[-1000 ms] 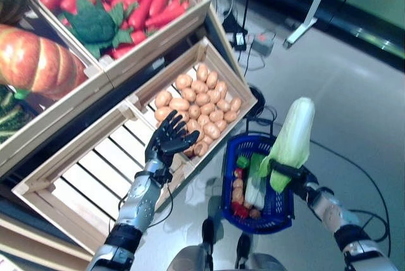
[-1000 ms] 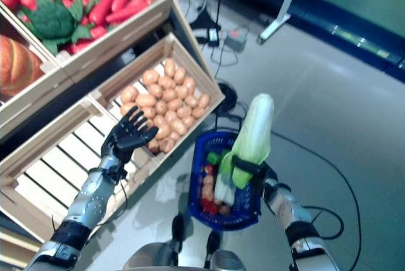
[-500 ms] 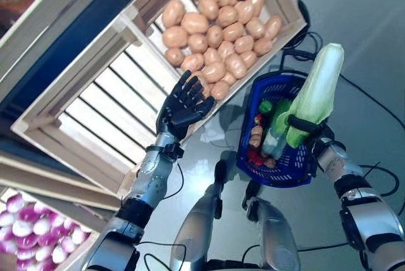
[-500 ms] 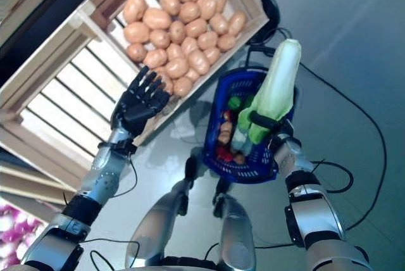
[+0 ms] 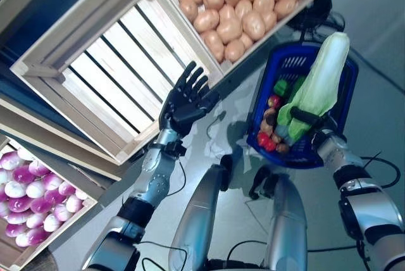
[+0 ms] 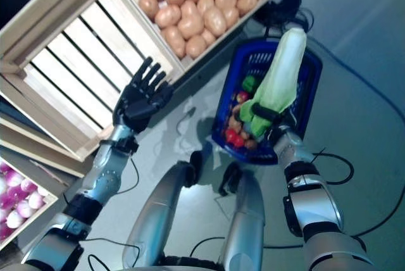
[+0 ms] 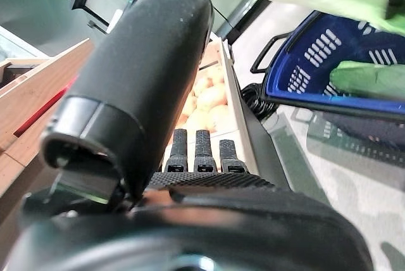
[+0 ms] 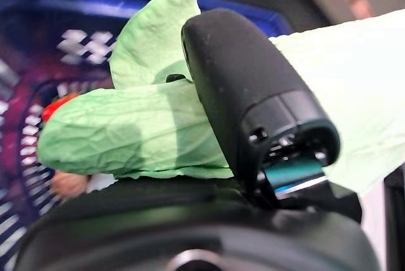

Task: Put vegetables into the basket

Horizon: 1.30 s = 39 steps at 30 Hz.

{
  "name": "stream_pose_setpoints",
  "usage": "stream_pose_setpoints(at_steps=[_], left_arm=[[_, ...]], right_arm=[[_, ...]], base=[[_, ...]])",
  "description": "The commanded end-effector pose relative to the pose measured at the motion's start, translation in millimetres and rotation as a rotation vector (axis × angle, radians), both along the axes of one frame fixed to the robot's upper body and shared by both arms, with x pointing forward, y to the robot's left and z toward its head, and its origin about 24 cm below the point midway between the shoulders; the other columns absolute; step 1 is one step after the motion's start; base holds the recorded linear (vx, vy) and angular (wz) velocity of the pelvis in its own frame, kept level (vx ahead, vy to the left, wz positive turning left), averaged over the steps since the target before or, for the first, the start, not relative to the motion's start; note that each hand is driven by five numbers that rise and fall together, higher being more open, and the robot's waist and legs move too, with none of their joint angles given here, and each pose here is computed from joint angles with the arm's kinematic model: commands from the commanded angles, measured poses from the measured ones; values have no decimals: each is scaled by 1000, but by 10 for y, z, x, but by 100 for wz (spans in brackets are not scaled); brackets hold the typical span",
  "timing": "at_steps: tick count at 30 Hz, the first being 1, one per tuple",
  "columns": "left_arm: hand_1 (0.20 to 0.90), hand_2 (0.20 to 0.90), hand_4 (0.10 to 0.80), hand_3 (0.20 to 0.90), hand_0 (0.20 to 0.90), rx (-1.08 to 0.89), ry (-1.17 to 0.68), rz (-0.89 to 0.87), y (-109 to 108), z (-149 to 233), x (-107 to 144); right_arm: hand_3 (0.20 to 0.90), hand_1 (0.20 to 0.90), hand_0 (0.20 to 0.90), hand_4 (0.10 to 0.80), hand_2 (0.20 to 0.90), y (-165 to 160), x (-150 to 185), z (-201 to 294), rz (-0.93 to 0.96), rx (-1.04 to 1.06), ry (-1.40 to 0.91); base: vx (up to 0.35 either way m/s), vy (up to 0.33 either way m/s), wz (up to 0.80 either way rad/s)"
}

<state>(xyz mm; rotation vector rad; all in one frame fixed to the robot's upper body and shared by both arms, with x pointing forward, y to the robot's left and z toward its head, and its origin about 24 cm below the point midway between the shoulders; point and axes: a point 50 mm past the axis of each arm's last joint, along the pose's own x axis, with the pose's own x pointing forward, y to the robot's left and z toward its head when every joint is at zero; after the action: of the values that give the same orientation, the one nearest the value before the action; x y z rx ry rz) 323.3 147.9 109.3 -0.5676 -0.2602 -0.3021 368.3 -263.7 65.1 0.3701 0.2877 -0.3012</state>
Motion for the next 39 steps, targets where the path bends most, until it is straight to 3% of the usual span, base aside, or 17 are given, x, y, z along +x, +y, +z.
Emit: stream_pose_setpoints(at_steps=[1, 8, 9, 10, 25, 34, 39], left_arm=[[900, 900, 800, 900, 900, -109, -278, -49, -132, 508, -94], [900, 900, 800, 900, 900, -104, -279, -72, -132, 503, -105], [900, 900, 800, 900, 900, -103, -275, -74, -127, 495, -113], [900, 900, 800, 900, 900, -101, -277, -76, -128, 498, -116], [900, 900, 800, 900, 900, -100, -269, -56, -49, 413, -199], [900, 900, 800, 900, 900, -87, -251, -56, -16, 329, -230], [900, 900, 800, 900, 900, 23, -253, -22, 11, 244, -256]], right_arm=[[300, 300, 300, 400, 300, -177, 74, 321, -68, -16, -107], [300, 300, 300, 400, 300, -198, 28, 184, -55, 28, -35], [338, 338, 338, 425, 338, -204, 28, 201, -49, 20, -57], [900, 900, 900, 800, 900, -206, 31, 214, -49, 14, -65], [900, 900, 900, 800, 900, -51, 135, 632, 59, -137, -277], [900, 900, 900, 800, 900, -20, 103, 573, 88, -131, -279], [900, 900, 900, 800, 900, 7, 38, 411, 88, -95, -259]], base=[[6, -34, -6], [-20, -19, -1], [0, 0, 0], [0, 0, 0], [25, -5, -3], [49, 37, -4], [61, 52, 2]])
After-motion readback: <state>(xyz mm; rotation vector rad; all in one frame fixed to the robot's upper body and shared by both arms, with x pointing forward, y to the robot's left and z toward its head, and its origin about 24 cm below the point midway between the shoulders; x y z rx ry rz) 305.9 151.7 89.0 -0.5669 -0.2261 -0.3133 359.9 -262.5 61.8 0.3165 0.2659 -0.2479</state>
